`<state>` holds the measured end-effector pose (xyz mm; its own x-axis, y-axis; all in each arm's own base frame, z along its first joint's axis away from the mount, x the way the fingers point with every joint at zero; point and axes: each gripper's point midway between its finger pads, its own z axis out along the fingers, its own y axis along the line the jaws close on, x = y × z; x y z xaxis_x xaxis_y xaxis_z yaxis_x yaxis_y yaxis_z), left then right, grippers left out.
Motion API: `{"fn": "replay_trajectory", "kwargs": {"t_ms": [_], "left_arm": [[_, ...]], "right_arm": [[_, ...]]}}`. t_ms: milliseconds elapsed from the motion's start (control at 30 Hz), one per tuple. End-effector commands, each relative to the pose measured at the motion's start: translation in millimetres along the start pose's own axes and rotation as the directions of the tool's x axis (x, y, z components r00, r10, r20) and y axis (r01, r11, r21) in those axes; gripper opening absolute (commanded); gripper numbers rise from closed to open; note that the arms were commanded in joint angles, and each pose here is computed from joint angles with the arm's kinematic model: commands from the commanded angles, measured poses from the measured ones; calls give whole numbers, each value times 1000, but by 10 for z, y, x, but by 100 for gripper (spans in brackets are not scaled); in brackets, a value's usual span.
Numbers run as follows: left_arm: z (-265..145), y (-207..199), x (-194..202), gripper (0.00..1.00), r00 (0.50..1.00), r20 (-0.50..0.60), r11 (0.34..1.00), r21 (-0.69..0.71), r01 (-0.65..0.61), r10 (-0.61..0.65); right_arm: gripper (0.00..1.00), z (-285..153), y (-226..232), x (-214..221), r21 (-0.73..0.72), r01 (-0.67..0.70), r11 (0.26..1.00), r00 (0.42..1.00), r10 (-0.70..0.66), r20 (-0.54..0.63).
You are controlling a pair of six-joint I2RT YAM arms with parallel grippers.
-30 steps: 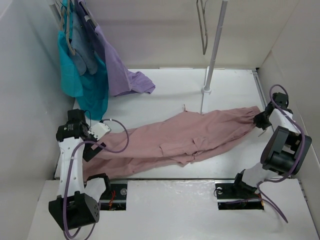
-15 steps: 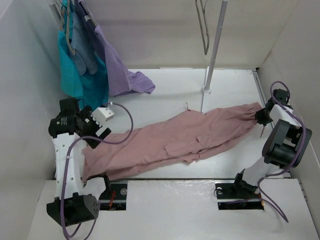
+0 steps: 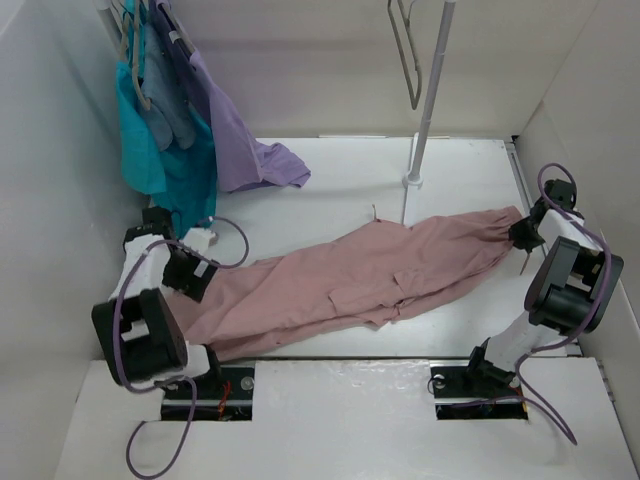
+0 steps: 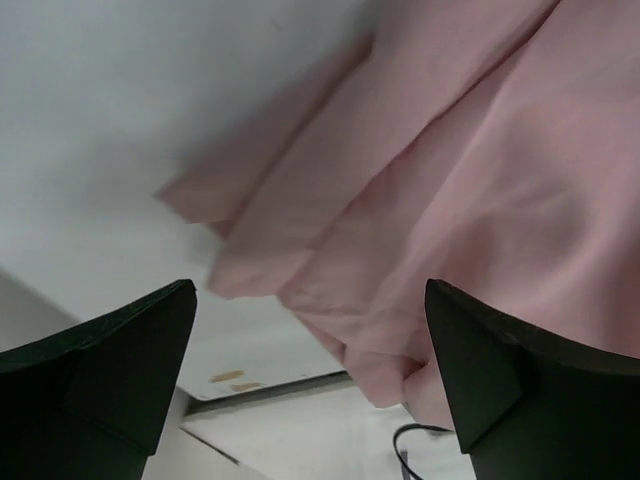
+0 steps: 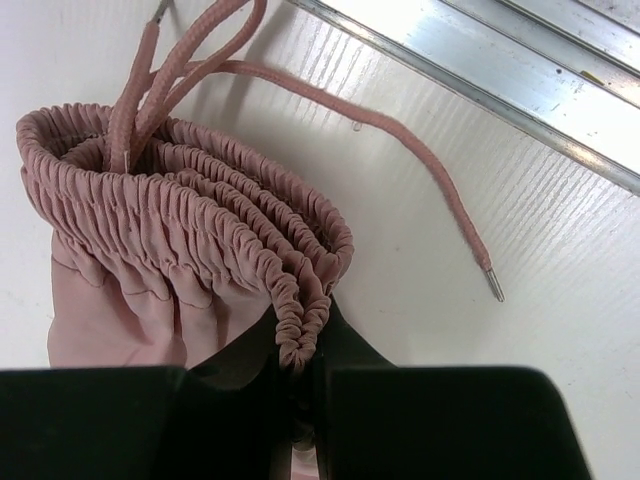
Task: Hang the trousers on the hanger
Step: Fold the trousers at the center of the board.
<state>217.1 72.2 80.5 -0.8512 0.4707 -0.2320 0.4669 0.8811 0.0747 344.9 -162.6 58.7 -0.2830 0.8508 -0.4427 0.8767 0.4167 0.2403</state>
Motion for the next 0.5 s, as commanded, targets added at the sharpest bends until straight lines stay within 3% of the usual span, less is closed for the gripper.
{"fn": "replay_trajectory", "kwargs": {"t_ms": [0, 67, 133, 200, 233, 333, 467], "left_arm": [[124, 118, 185, 96, 996, -80, 997, -78, 23, -29], [287, 121, 240, 95, 993, -116, 998, -59, 14, -21], [498, 97, 315, 83, 986, -167, 999, -48, -6, -2], [607, 144, 313, 60, 979, -202, 997, -77, -28, 12], [648, 186, 290, 35, 979, -205, 996, -88, -21, 3], [676, 439, -23, 1, 984, -178, 992, -125, -6, -16], [452, 983, -596, 0, 997, -69, 964, -264, 21, -41]], "right_arm": [[0, -169, 116, -206, -71, 16, 997, 996, -10, 89], [0, -180, 90, -201, -64, 16, 998, 995, -10, 95], [0, -238, 87, -213, -73, 24, 997, 994, -16, 107], [0, -236, 71, -224, -65, 32, 997, 993, -25, 114], [0, -236, 66, -224, -63, 43, 997, 993, -36, 114], [0, -322, 137, -297, -95, 54, 994, 989, -41, 139], [0, -556, 207, -433, -139, 72, 988, 978, -43, 205]]}}
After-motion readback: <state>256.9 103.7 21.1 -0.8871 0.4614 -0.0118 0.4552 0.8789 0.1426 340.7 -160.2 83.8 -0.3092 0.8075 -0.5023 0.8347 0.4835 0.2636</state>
